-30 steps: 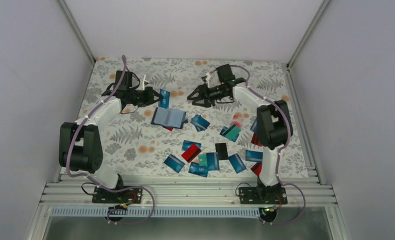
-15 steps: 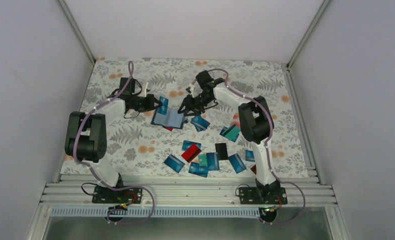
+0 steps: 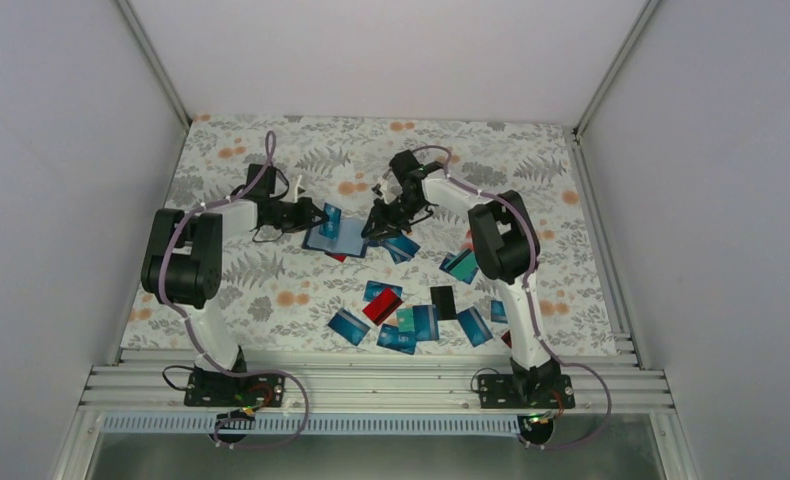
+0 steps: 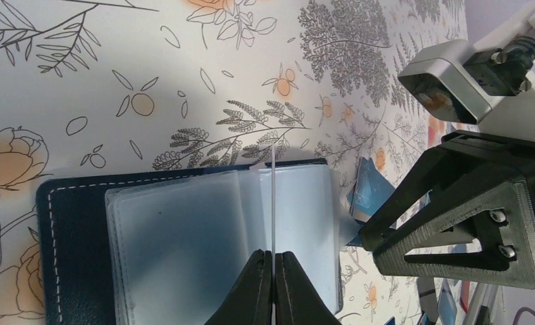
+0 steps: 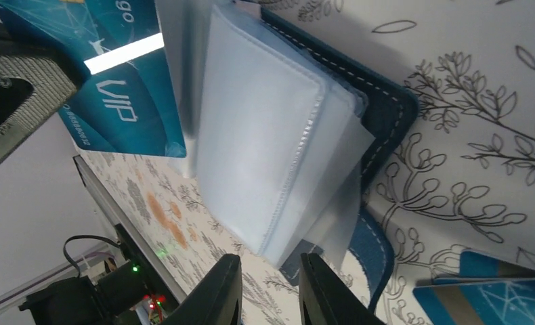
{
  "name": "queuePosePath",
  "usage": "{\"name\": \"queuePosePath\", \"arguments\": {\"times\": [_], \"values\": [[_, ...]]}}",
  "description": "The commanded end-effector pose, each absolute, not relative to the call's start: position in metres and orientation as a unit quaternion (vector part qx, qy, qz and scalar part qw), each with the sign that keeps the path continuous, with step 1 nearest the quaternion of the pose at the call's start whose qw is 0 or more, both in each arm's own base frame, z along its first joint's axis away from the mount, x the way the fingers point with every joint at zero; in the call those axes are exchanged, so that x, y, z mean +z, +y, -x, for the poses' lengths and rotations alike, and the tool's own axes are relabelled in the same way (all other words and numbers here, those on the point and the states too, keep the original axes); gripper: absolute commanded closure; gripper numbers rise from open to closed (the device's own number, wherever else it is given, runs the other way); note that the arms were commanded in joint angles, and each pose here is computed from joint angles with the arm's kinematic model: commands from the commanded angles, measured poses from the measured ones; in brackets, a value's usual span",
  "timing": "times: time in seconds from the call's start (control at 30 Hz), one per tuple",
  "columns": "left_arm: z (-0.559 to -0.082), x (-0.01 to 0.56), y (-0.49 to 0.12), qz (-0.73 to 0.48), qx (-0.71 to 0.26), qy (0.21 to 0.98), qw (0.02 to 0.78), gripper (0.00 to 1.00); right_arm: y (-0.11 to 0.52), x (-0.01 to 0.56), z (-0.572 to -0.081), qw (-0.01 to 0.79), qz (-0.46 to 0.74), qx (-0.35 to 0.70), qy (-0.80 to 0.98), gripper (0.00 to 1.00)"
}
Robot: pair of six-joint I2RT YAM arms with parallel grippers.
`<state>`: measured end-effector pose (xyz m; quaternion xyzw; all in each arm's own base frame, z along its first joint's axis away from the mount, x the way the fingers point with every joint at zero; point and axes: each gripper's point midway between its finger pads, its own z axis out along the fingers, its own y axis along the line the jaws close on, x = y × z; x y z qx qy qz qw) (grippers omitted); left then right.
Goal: Put the credit cards into the card holder
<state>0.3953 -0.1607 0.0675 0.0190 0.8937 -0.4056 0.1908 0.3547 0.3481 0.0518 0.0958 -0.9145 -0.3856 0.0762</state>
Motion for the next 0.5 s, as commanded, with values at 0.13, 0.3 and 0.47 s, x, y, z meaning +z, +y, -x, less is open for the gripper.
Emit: {"name": "queuePosePath", "arguments": {"times": [0.13,0.3,0.47], "values": [[-0.395,0.06,-0.165,-0.025,-0.422,0.886,0.19,0.98,0.342,0.022,-0.347,0.098,-0.098,-0.353,-0.925,0.82],[-0.391,0.055,-0.167,-0.025,-0.424,0.887,0.18,0.98,0.34,0.013,-0.344,0.105,-0.097,-0.348,-0.927,0.84],[-0.383,0.048,-0.168,-0.022,-0.419,0.891,0.171,0.98,0.338,0.007,-0.342,0.111,-0.095,-0.343,-0.928,0.86]]}}
